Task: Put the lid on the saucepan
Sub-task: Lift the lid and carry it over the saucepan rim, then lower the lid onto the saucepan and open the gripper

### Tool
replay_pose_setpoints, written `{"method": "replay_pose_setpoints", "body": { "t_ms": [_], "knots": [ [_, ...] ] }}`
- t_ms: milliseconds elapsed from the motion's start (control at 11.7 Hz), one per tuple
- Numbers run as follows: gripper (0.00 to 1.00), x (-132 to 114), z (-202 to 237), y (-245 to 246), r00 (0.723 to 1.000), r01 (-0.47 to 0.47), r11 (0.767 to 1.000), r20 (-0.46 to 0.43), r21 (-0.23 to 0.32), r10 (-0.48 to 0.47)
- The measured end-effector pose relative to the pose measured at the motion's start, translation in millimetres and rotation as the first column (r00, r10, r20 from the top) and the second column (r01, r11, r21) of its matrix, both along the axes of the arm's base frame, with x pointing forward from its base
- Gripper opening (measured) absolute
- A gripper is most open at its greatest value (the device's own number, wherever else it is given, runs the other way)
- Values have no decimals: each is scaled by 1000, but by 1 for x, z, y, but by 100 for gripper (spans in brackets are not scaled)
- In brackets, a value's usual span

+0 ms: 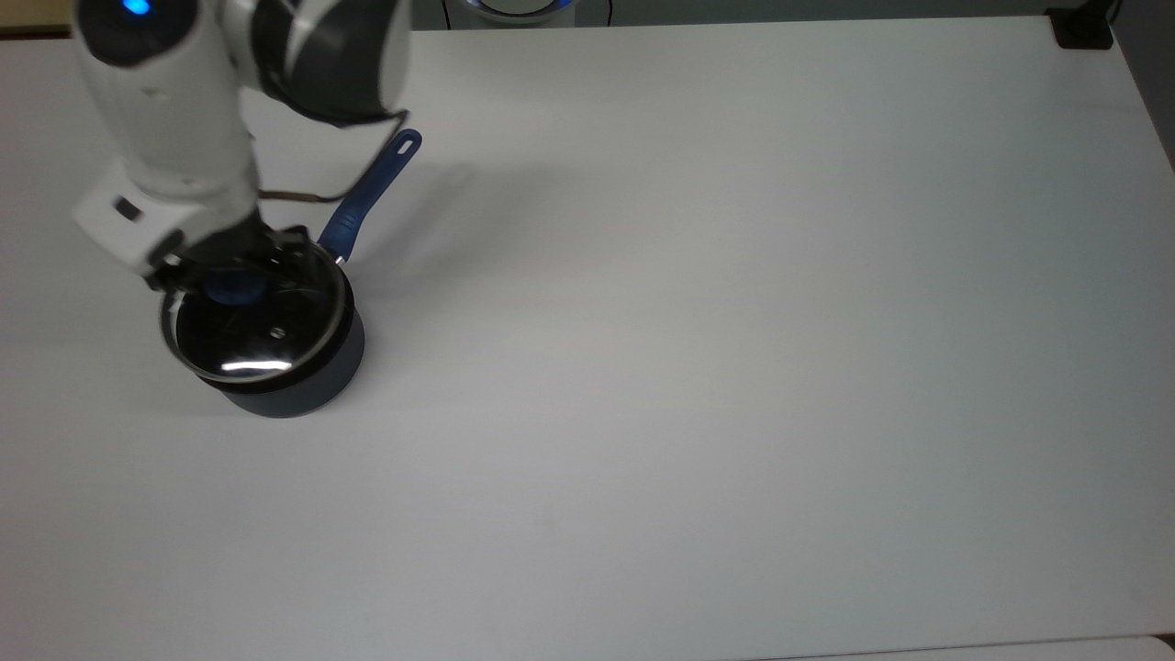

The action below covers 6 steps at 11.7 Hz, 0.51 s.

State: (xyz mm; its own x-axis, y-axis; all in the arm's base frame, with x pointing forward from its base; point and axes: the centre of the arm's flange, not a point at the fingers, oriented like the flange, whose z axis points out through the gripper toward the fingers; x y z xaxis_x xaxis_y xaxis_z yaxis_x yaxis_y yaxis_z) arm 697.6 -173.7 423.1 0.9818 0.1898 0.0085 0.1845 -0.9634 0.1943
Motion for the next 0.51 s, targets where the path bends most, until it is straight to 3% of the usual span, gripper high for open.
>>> {"method": "replay_pose_setpoints", "body": {
  "t_ms": [512],
  "knots": [
    [57,11,-13,15,1000,-17,1000,-12,-16,16]
  ]
}}
